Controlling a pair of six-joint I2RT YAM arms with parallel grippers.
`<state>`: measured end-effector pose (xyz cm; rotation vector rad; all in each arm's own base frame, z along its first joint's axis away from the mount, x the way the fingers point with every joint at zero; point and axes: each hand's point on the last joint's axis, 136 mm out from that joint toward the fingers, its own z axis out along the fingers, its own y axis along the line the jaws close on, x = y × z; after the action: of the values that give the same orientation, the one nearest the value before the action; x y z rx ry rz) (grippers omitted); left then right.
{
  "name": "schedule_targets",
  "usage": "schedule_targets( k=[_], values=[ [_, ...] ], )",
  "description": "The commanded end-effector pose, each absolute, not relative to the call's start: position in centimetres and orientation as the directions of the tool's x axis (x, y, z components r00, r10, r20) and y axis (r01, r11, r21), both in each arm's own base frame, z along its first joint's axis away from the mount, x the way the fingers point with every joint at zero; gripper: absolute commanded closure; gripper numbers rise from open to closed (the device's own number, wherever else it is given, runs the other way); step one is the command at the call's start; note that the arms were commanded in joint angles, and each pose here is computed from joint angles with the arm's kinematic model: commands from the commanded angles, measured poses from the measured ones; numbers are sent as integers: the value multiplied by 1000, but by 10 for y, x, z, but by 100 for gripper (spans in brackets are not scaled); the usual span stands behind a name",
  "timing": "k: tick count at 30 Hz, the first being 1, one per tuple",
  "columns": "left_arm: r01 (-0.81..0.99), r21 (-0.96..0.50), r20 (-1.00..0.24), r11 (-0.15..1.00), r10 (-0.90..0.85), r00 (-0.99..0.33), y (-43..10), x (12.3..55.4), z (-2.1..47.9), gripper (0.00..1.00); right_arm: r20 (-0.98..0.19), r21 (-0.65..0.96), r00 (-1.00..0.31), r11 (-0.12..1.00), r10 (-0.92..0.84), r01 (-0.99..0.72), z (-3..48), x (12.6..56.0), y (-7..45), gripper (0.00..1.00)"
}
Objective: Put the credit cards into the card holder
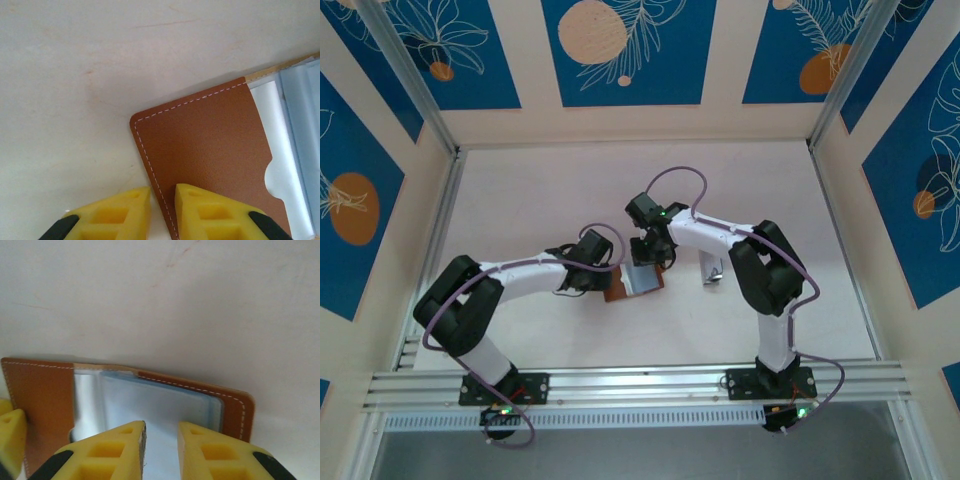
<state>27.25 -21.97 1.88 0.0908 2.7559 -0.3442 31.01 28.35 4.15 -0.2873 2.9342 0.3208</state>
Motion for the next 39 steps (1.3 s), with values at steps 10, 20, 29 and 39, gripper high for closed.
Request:
schedule_targets(
  k=[10,20,29,39],
  values=[
    [144,-262,-394,954,31,-919,-237,284,11,80,-101,111,-972,968,-212,-223,-1,294,276,75],
    [147,-261,-391,954,34,-920,-238,282,9,80,15,418,-978,890,-206,-181,3,262,317,71],
    [150,-266,-395,952,34,-918,-239,282,10,80,90,662,-980,746,-176,-73,24,255,340,65],
    [229,-296,-473,927,66,-879,-244,282,37,62,144,683,-983,731,-117,13,14,261,334,62]
  ],
)
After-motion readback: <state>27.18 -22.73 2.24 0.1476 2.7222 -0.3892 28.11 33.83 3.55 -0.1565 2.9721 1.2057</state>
